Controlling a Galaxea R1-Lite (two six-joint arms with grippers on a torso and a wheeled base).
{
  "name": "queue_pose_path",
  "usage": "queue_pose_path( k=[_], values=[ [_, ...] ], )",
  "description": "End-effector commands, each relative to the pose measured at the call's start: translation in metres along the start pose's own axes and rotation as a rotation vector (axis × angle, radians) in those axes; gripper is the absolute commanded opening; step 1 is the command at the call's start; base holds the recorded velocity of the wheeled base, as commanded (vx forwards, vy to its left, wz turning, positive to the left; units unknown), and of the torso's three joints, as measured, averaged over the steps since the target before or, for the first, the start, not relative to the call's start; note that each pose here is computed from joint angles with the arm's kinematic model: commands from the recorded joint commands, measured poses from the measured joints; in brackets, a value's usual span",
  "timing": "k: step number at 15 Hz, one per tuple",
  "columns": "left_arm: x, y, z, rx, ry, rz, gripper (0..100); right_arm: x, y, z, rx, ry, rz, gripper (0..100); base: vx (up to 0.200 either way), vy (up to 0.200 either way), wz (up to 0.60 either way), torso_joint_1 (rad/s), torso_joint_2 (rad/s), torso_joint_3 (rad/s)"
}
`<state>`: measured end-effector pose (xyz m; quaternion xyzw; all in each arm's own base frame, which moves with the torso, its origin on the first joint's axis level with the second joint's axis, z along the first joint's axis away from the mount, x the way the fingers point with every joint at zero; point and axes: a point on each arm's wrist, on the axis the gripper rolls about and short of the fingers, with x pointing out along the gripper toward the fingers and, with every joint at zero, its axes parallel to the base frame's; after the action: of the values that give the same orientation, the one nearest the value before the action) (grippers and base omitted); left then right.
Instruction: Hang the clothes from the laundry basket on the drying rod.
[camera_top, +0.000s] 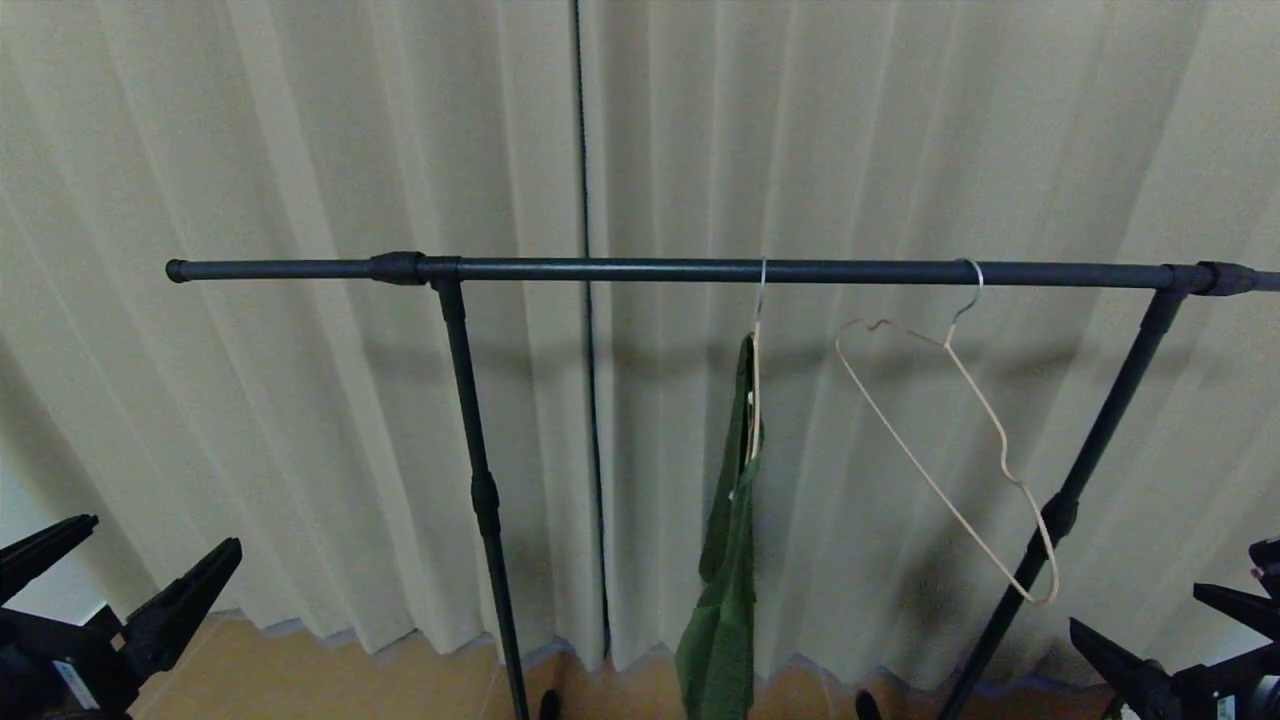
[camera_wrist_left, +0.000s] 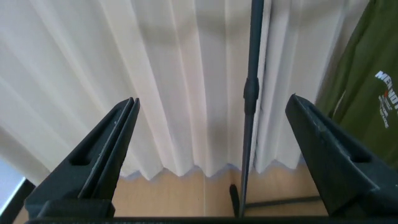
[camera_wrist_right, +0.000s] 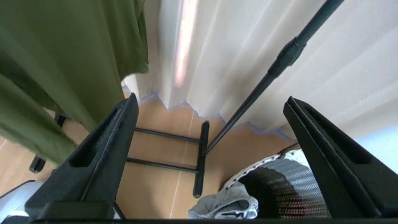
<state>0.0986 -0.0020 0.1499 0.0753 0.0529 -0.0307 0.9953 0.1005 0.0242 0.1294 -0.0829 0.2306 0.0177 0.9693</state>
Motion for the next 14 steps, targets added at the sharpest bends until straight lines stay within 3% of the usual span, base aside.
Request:
queue_pose_path(
  k=[1, 9, 14],
  values=[
    [-0.0048, 0.0004, 0.0018, 0.002, -0.026, 0.008, 100, 0.0007, 0.0002, -0.0010, -0.003, 0.007, 0.000, 100, -0.200, 0.000, 0.00, 0.007, 0.00, 0.002],
    [-0.0057, 0.0020, -0.0003, 0.001, -0.017, 0.027, 100, 0.0005, 0.0002, -0.0020, -0.003, 0.010, 0.000, 100, -0.200, 0.000, 0.00, 0.002, 0.00, 0.003],
    [-0.0068, 0.0017, -0.0015, 0.002, -0.017, 0.027, 100, 0.0010, 0.0003, -0.0023, -0.005, 0.014, 0.000, 100, 0.000, 0.000, 0.00, 0.000, 0.00, 0.000]
  ],
)
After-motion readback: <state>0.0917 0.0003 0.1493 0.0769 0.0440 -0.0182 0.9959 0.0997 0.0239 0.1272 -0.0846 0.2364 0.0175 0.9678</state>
